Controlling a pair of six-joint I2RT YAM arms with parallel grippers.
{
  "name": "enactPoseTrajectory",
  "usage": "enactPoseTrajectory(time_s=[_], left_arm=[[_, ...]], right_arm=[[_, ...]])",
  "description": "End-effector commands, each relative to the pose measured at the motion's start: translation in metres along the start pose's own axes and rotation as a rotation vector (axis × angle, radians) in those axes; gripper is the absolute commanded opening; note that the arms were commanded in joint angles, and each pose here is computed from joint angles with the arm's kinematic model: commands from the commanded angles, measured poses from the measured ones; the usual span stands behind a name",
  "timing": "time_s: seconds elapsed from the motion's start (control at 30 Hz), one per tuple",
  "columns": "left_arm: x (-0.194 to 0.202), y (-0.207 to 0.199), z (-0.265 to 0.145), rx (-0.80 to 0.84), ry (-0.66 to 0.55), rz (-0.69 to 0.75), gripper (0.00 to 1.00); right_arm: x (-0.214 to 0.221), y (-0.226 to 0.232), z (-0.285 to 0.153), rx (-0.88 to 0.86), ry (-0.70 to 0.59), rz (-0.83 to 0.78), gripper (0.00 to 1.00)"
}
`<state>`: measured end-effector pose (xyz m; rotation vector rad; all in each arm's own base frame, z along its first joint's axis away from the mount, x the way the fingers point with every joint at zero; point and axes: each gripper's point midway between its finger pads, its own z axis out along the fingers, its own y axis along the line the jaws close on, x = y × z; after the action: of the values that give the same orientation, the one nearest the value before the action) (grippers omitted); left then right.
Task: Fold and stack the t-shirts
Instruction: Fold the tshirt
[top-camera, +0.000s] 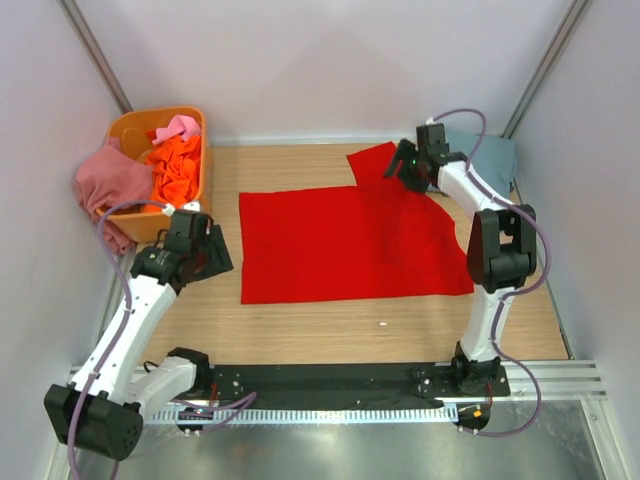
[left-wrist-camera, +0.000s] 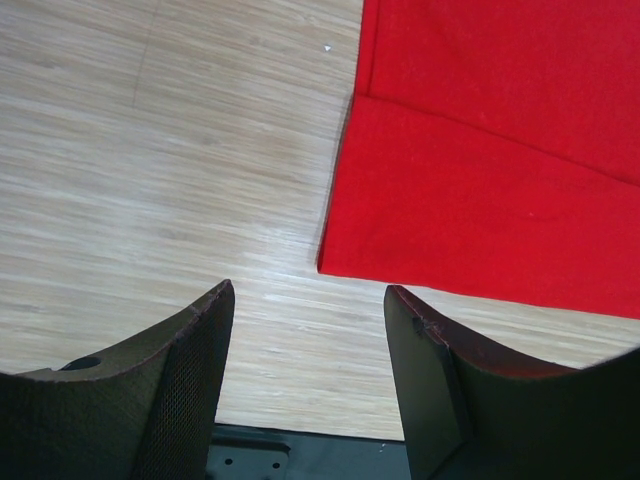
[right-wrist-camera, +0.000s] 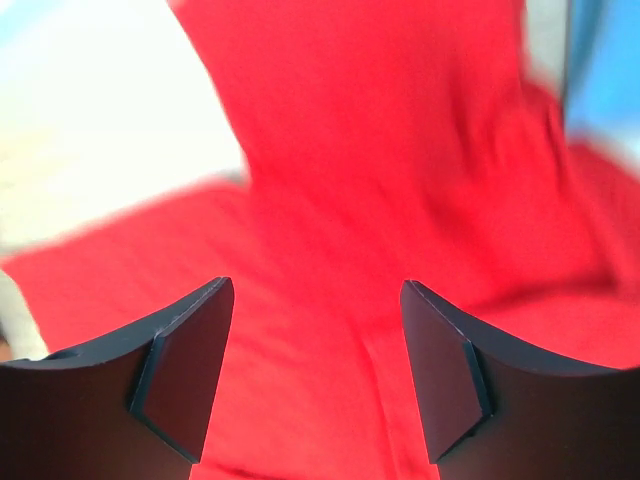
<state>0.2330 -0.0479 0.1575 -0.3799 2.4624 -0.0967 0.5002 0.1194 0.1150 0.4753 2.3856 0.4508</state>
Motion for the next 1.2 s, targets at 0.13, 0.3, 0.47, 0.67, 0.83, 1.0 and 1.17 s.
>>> enactPoseTrajectory(time_s=[0.13,0.3,0.47,0.67,0.83,1.0,1.17], left_arm=[[-0.007,-0.02,0.017,0.041,0.048,-0.006,0.63],[-0.04,-0.048,0.03,0.079,0.062,0.001,0.62],[-0.042,-0.042,0.044,0.035,0.053,0.037,0.61],[-0.031,-0.04,0.059,0.032,0.081,0.046,0.6],[-0.027,-0.038,0.058,0.027,0.088,0.054,0.6],[-0.024,-0.039,0.06,0.032,0.101,0.053,0.6],[-0.022,-0.04,0.059,0.038,0.11,0.053,0.6]], right_arm=[[-0.098,0.04,0.017,-0.026,-0.15,-0.132,0.76],[-0.134,0.037,0.053,-0.048,-0.203,-0.159,0.79],[-0.17,0.025,0.084,-0.057,-0.358,-0.155,0.79],[-0.192,0.011,0.12,-0.005,-0.464,-0.152,0.77],[-0.179,0.002,0.147,-0.012,-0.46,-0.126,0.77],[-0.155,0.01,0.172,-0.037,-0.428,-0.144,0.74],[-0.14,0.016,0.185,-0.063,-0.402,-0.133,0.62]])
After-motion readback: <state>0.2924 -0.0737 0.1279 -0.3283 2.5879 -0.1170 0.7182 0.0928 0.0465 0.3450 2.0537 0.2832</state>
